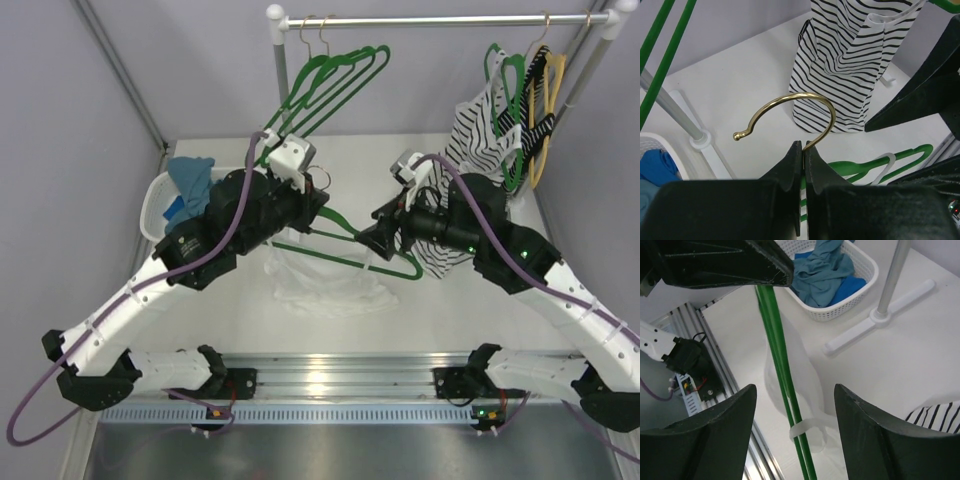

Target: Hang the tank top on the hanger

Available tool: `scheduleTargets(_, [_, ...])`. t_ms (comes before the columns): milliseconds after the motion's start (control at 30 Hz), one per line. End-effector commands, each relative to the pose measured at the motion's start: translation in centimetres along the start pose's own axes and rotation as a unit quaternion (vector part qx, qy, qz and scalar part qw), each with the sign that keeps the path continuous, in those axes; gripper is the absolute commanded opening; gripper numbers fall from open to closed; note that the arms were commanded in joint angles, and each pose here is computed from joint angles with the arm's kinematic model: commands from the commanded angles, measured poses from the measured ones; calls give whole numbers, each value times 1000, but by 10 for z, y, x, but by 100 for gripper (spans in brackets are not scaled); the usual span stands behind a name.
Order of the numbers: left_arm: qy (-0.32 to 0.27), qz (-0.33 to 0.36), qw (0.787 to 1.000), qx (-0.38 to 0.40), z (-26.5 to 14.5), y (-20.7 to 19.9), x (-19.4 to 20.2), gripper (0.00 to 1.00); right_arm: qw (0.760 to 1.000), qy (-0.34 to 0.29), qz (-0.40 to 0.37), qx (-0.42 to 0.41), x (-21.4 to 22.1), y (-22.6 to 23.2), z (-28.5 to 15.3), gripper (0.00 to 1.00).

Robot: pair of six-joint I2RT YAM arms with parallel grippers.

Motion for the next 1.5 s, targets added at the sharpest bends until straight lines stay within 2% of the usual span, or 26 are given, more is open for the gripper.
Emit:
scheduleTargets(0, [-30,23,999,17,-10,-3,-27,0,997,-34,-22,-72,-23,14,-2,64])
scheduleTargets(233, [-44,29,998,30,-7,-8,-44,0,996,-26,-12,-79,-14,13,4,64])
scheduleTargets(500, [-61,20,996,56,0,-17,-59,0,997,-39,-7,-64,-15,11,2,58])
scheduleTargets(600, [-65,18,996,62,0,-19,-62,0,997,-44,-7,-60,-14,10,2,50])
scheduleTargets(633, [-67,16,996,63,0,-19,-63,0,997,-45,-5,-57,-14,11,1,42])
scheduleTargets(700, [-70,14,995,67,1,-21,-65,0,998,-41,-4,-52,-12,9,2,34])
scheduleTargets(733, [-72,13,995,68,1,-21,-66,0,998,-40,-2,-46,-11,8,2,26])
scheduleTargets(867, [-74,10,995,73,2,-23,-67,0,998,-47,-1,-39,-12,7,1,8])
scheduleTargets(933, [-73,10,994,75,3,-23,-68,0,998,-58,0,-31,-14,7,-4,0])
scheduleTargets(967, [-75,9,994,76,3,-24,-69,0,997,-65,-2,-30,-16,7,-6,0])
scheduleTargets(1033, [-77,7,994,72,3,-23,-69,8,997,-77,-6,-25,-18,7,-12,0])
scheduleTargets(1067, [-81,6,994,70,2,-23,-70,20,997,-78,-6,-26,-19,8,-14,0])
scheduleTargets(1167, [-92,4,993,68,1,-22,-74,39,996,-80,-8,-28,-22,10,-20,0])
scheduleTargets(1267, [-100,3,993,65,0,-22,-78,47,996,-82,-8,-36,-22,13,-24,0])
scheduleTargets(1367, [-110,0,992,65,-3,-21,-81,50,996,-78,-5,-44,-22,16,-30,0])
scheduleTargets(1400, [-117,-1,991,66,-5,-21,-84,62,997,-69,-4,-44,-19,16,-31,0])
scheduleTargets(1467, [-124,-3,990,65,-7,-21,-87,63,997,-63,-3,-49,-18,17,-34,0])
Point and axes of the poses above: each gripper's point midway between its finger pads, its own z axis out along the fingers, its own y axis along the line the jaws close on, x = y × z, the point moved 8 cm from there along -z, back along the fingers, and after that the axes turned 2 degrees about z, right-handed, at the moved point
